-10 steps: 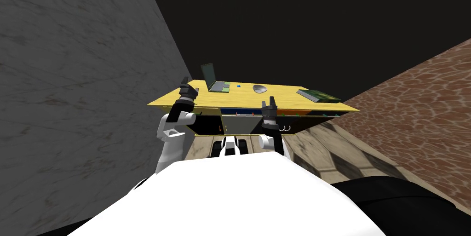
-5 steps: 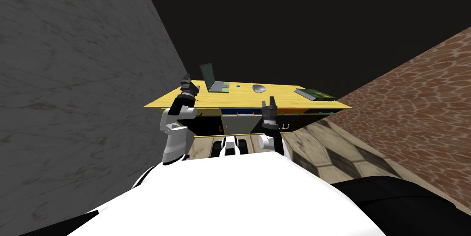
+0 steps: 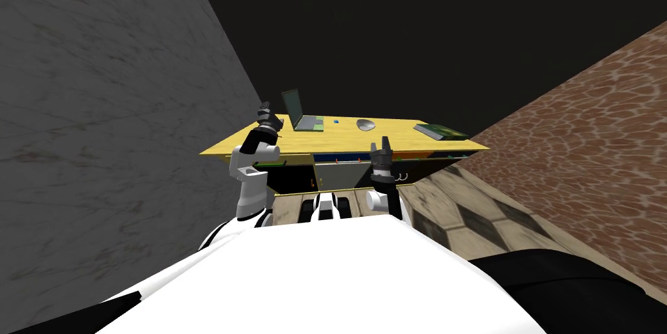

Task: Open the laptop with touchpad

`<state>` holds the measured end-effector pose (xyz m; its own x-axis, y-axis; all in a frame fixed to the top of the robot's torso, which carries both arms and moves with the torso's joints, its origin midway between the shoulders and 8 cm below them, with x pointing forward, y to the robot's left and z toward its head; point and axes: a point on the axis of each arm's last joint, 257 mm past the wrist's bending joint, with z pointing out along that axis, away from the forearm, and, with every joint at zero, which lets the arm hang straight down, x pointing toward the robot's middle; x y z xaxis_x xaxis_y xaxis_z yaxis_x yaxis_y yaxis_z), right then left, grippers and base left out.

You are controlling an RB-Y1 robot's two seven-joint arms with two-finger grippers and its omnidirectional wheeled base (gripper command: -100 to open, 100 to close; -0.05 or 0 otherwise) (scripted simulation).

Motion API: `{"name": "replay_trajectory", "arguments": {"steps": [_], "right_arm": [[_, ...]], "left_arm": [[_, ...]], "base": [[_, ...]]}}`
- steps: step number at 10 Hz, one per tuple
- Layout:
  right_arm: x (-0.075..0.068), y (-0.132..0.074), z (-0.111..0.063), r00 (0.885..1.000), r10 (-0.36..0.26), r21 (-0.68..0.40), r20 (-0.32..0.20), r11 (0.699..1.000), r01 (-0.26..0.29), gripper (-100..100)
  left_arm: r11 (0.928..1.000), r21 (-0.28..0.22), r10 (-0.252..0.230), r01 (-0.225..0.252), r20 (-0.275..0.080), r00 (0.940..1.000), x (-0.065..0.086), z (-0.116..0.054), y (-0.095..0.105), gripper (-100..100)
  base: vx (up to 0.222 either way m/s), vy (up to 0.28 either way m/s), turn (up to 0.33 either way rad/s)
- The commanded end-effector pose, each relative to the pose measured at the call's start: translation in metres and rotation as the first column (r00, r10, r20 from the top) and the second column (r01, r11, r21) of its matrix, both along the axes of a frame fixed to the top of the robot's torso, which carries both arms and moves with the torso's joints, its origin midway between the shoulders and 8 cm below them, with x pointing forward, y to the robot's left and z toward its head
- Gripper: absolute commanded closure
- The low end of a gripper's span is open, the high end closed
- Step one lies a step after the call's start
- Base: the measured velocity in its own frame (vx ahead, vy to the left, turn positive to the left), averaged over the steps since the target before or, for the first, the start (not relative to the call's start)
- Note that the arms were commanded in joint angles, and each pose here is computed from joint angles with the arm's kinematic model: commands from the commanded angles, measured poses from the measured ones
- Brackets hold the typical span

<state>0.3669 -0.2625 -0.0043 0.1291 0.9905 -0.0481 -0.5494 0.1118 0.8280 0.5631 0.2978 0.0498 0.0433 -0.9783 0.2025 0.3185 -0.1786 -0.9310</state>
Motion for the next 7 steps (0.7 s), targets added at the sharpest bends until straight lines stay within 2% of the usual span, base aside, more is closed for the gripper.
{"name": "replay_trajectory", "arguments": {"steps": [1,4,5,6,7], "right_arm": [[0.000,0.000,0.000,1.000,0.000,0.000,0.000,1.000,0.000,0],[0.000,0.000,0.000,1.000,0.000,0.000,0.000,1.000,0.000,0],[0.000,0.000,0.000,1.000,0.000,0.000,0.000,1.000,0.000,0],[0.000,0.000,0.000,1.000,0.000,0.000,0.000,1.000,0.000,0],[0.000,0.000,0.000,1.000,0.000,0.000,0.000,1.000,0.000,0]], "left_arm": [[0.9993,-0.037,0.002,-0.003,-0.030,0.9995,0.011,0.001,0.000,-100],[0.9949,-0.100,-0.001,-0.006,-0.066,0.9978,0.027,0.009,-0.002,-100],[0.9948,-0.102,0.000,-0.008,-0.074,0.9973,0.028,0.007,-0.001,-100],[0.9911,-0.132,-0.003,-0.009,-0.089,0.9960,0.035,0.011,-0.003,-100],[0.9910,-0.134,-0.002,-0.011,-0.096,0.9954,0.035,0.009,-0.003,-100]], "base": [[0.004,0.035,-0.039],[0.002,0.037,-0.066],[0.002,0.035,-0.046],[0.003,0.042,-0.071],[0.001,0.035,-0.051]]}}
